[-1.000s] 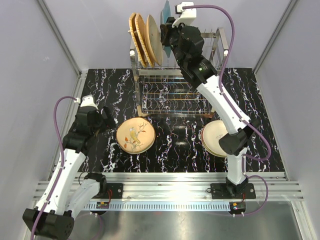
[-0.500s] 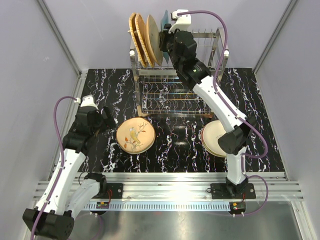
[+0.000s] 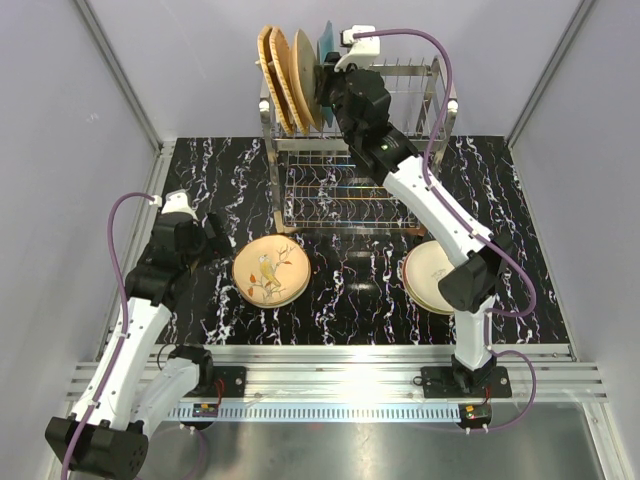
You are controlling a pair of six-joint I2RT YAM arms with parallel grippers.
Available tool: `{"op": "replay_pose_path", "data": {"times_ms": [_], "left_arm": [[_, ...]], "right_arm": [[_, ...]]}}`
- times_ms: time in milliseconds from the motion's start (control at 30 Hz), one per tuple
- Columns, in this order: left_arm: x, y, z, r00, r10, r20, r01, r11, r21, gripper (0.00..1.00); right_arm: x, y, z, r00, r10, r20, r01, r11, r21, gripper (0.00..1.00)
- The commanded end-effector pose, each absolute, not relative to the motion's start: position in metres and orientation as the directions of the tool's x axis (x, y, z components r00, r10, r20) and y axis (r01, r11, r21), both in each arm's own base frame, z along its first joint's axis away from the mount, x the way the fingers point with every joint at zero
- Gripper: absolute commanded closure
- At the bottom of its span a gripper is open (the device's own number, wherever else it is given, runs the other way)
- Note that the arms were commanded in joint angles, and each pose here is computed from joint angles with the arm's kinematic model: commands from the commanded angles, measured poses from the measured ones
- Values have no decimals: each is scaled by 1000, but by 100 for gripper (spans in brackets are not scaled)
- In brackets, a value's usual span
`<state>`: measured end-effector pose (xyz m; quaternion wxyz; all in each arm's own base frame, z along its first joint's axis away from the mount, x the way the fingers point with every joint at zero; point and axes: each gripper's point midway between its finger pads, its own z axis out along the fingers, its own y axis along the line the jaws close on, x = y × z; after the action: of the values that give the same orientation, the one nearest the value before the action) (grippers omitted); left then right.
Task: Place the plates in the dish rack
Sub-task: Insert the plate into the dish rack
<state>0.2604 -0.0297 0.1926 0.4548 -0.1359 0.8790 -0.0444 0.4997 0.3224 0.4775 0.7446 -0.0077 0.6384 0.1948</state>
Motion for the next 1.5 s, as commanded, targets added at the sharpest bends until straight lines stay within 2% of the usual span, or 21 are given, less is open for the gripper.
{"op": "replay_pose_path", "data": {"times_ms": [0, 233, 467, 567, 667, 767, 900, 967, 1067, 1133, 1333, 1400, 1467], "left_arm": [[269, -34, 204, -516, -281, -809, -170, 960, -224, 1], [270, -36, 204, -517, -281, -809, -163, 960, -230, 1], [270, -37, 204, -518, -280, -808, -159, 960, -230, 1], [270, -38, 204, -519, -280, -808, -154, 960, -234, 1], [270, -39, 204, -519, -282, -807, -151, 959, -238, 1], [270, -39, 205, -518, -281, -808, -149, 960, -238, 1], [269, -39, 205, -517, -281, -809, -148, 960, -238, 1], [269, -39, 205, -517, -282, -808, -148, 959, -240, 1], [269, -39, 204, -519, -282, -807, -148, 959, -240, 1], [269, -39, 204, -518, -281, -808, -146, 960, -240, 1], [269, -40, 204, -518, -281, -808, -142, 960, -243, 1], [269, -40, 204, -520, -281, -807, -141, 960, -243, 1], [269, -40, 205, -516, -281, -809, -141, 960, -244, 1]], "right_arm": [[482, 315, 525, 202, 378, -904, -341, 892, 297, 75], [478, 316, 521, 220, 313, -924, -295, 924, 243, 69], [472, 315, 515, 214, 326, -921, -283, 923, 261, 78], [470, 311, 515, 214, 332, -919, -277, 922, 269, 67], [470, 309, 512, 209, 332, -920, -268, 924, 273, 66], [469, 312, 510, 202, 331, -922, -276, 922, 271, 59], [468, 313, 511, 197, 343, -918, -282, 917, 283, 57], [469, 313, 510, 198, 344, -918, -280, 917, 283, 61], [469, 309, 512, 200, 348, -916, -262, 920, 292, 85], [468, 306, 512, 204, 349, -915, -256, 921, 294, 93], [465, 303, 511, 207, 346, -915, -249, 923, 292, 98], [466, 302, 509, 207, 337, -918, -241, 927, 286, 93], [466, 303, 510, 208, 334, -919, -242, 928, 282, 80]]}}
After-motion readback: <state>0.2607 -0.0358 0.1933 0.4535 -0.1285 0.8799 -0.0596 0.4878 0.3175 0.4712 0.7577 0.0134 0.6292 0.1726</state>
